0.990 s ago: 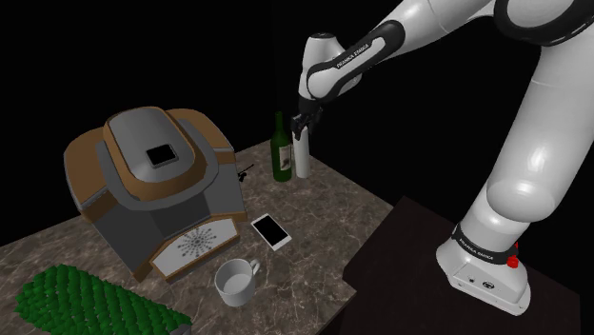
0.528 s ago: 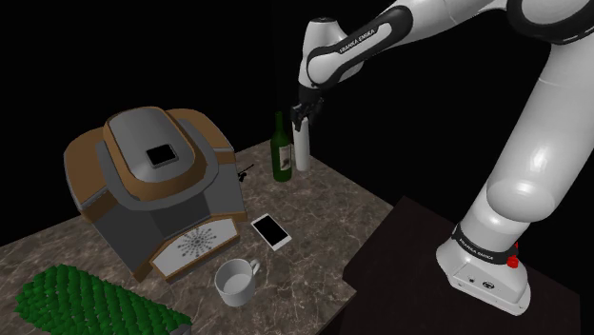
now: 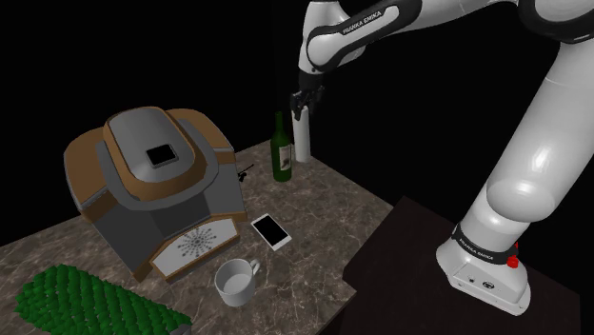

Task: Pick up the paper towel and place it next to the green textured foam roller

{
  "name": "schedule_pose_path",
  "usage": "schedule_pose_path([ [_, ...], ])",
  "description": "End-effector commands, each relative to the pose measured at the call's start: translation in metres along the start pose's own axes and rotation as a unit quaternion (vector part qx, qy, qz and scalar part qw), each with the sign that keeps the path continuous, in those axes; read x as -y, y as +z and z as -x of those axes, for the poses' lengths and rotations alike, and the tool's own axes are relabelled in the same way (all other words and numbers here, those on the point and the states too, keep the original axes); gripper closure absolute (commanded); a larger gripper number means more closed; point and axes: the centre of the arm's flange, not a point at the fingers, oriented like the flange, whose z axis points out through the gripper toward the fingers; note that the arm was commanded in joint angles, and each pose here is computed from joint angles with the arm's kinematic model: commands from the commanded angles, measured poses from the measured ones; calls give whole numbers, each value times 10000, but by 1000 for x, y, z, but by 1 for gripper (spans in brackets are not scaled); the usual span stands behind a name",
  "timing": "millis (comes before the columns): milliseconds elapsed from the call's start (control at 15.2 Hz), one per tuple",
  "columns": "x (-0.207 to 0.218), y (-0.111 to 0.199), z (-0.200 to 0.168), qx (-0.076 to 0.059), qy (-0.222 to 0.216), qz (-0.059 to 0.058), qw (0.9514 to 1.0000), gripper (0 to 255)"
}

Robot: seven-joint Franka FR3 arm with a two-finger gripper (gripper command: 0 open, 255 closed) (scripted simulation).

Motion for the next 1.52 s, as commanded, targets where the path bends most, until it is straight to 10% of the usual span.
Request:
schedule_pose_path([
  [0, 0, -10, -2, 2, 0, 0, 10000, 255],
  [1452, 11, -119, -18, 2, 0, 0, 10000, 255],
])
